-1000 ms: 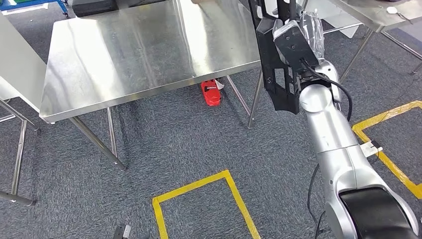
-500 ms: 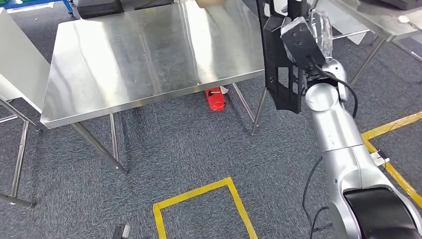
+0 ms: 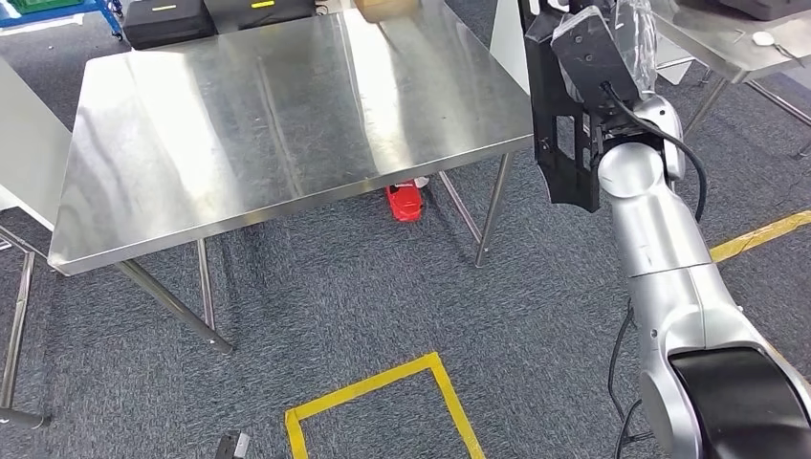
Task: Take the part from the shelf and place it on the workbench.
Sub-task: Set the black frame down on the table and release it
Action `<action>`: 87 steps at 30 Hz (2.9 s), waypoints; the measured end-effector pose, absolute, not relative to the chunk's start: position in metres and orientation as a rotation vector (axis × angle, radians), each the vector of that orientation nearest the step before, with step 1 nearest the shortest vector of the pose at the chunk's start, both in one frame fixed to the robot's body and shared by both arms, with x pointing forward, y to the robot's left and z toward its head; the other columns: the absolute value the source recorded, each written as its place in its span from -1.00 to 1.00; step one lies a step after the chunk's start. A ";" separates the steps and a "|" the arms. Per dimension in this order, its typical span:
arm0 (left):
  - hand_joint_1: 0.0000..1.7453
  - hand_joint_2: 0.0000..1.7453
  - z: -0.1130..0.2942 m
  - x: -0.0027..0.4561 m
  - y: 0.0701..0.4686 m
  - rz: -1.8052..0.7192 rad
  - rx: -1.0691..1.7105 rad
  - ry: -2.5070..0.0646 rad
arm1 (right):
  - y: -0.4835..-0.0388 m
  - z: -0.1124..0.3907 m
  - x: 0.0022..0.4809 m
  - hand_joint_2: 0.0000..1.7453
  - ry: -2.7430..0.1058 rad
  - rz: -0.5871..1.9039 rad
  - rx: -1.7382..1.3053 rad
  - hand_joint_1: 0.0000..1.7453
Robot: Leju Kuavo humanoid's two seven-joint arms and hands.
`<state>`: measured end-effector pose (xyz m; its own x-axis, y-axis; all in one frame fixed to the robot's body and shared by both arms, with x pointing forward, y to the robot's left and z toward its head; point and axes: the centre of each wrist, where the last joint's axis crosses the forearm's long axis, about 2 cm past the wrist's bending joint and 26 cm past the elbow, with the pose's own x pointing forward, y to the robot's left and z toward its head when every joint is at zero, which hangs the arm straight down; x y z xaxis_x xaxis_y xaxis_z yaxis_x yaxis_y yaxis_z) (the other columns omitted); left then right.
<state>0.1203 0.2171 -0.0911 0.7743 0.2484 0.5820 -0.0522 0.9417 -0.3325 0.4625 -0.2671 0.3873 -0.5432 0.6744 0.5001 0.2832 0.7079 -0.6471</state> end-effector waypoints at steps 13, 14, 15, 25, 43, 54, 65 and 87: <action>-1.00 1.00 -0.092 0.117 0.216 0.174 -0.323 -0.664 | -0.294 0.430 0.483 1.00 -1.888 0.847 -0.956 1.00; -1.00 1.00 -0.092 0.117 0.216 0.175 -0.323 -0.664 | -0.297 0.435 0.485 1.00 -1.870 0.857 -0.975 1.00; -1.00 1.00 -0.092 0.116 0.217 0.175 -0.324 -0.663 | -0.299 0.438 0.487 1.00 -1.854 0.862 -0.991 1.00; -1.00 1.00 -0.093 0.116 0.220 0.175 -0.318 -0.665 | -0.298 0.445 0.495 1.00 -1.791 0.911 -1.051 1.00; -1.00 1.00 -0.092 0.117 0.221 0.175 -0.320 -0.667 | -0.293 0.439 0.499 1.00 -1.769 0.954 -1.068 1.00; -1.00 1.00 -0.093 0.117 0.223 0.176 -0.316 -0.666 | -0.287 0.435 0.499 1.00 -1.770 0.972 -1.061 1.00; -1.00 1.00 -0.092 0.119 0.224 0.175 -0.319 -0.669 | -0.286 0.435 0.500 1.00 -1.770 0.972 -1.074 1.00; -1.00 1.00 -0.092 0.119 0.224 0.182 -0.310 -0.658 | -0.292 0.411 0.502 1.00 -1.714 0.978 -1.051 1.00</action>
<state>0.1189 0.2239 -0.0923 0.7777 0.2626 0.5712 -0.0681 0.9384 -0.3388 0.5021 -0.2916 0.4106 -0.2599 0.9268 0.2710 0.2388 0.3336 -0.9120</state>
